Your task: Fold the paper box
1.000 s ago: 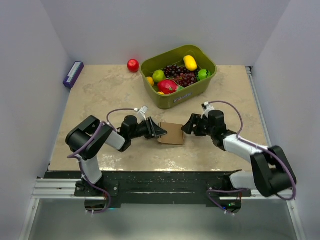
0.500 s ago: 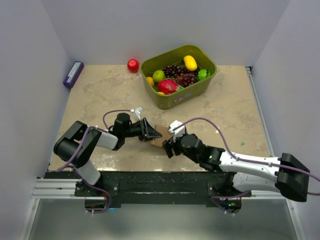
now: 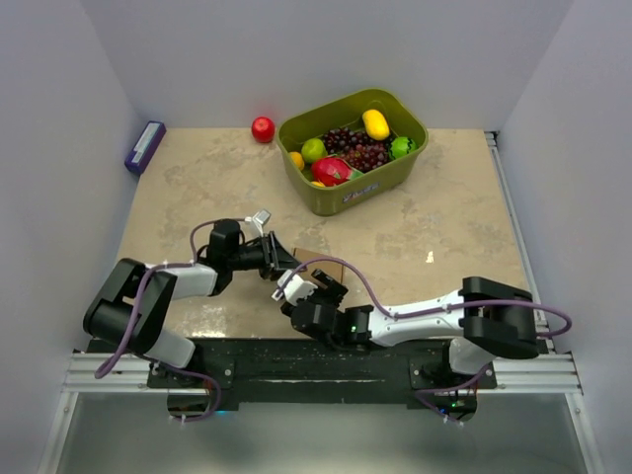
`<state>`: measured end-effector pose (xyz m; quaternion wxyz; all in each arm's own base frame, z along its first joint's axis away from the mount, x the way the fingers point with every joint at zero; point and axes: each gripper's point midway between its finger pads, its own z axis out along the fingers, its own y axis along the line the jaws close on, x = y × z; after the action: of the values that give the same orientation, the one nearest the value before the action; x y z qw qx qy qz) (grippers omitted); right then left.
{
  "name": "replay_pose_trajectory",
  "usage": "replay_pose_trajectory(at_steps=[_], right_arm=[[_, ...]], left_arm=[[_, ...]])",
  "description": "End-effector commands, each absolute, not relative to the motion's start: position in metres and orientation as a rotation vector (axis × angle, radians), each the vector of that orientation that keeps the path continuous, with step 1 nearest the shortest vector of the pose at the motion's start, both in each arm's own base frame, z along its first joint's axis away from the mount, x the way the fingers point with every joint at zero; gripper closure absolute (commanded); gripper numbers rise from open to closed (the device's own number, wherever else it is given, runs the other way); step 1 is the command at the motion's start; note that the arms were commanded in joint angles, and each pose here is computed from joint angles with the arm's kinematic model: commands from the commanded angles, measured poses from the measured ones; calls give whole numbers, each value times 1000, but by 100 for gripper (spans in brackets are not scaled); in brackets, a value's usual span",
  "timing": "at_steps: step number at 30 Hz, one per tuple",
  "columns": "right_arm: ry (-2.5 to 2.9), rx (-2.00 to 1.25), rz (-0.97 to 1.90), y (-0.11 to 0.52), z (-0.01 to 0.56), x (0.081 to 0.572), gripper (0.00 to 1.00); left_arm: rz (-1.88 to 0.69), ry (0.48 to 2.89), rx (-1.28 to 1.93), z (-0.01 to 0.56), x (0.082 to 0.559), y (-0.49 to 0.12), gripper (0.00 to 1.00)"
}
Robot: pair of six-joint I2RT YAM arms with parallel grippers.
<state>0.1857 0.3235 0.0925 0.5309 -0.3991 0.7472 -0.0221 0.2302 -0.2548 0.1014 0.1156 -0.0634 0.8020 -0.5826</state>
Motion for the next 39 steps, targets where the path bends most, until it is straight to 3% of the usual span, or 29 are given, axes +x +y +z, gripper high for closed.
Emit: replay_pose_trajectory(at_steps=[1, 5, 8, 9, 10, 13, 14, 17, 19, 27, 39], right_arm=[[1730, -818, -273, 311, 114, 207, 24], [1714, -799, -376, 304, 106, 212, 26], [1694, -845, -421, 302, 105, 213, 41], [1699, -867, -401, 304, 103, 212, 53], [1700, -878, -392, 306, 103, 211, 57], [1715, -930, -354, 309, 103, 207, 65], [1720, -950, -346, 310, 103, 205, 66], [1757, -997, -338, 312, 108, 203, 70], [1801, -1050, -296, 311, 107, 197, 73], [2024, -1175, 87, 305, 117, 199, 76], [2098, -1359, 557, 311, 124, 186, 80]], left_arm=[[-1798, 2344, -107, 120, 214, -251, 100], [-1804, 2369, -118, 120, 207, -244, 100], [-1798, 2384, -104, 119, 201, -242, 100], [-1798, 2380, -95, 120, 200, -242, 100], [-1794, 2378, -89, 120, 200, -241, 100], [-1773, 2361, -71, 121, 203, -240, 77], [-1767, 2354, -57, 122, 205, -240, 57], [-1718, 2307, -58, 124, 216, -225, 33], [-1675, 2266, -76, 125, 223, -212, 27], [-1386, 2055, -84, 148, 266, -158, 20], [-968, 1902, 571, 189, 262, -189, 30]])
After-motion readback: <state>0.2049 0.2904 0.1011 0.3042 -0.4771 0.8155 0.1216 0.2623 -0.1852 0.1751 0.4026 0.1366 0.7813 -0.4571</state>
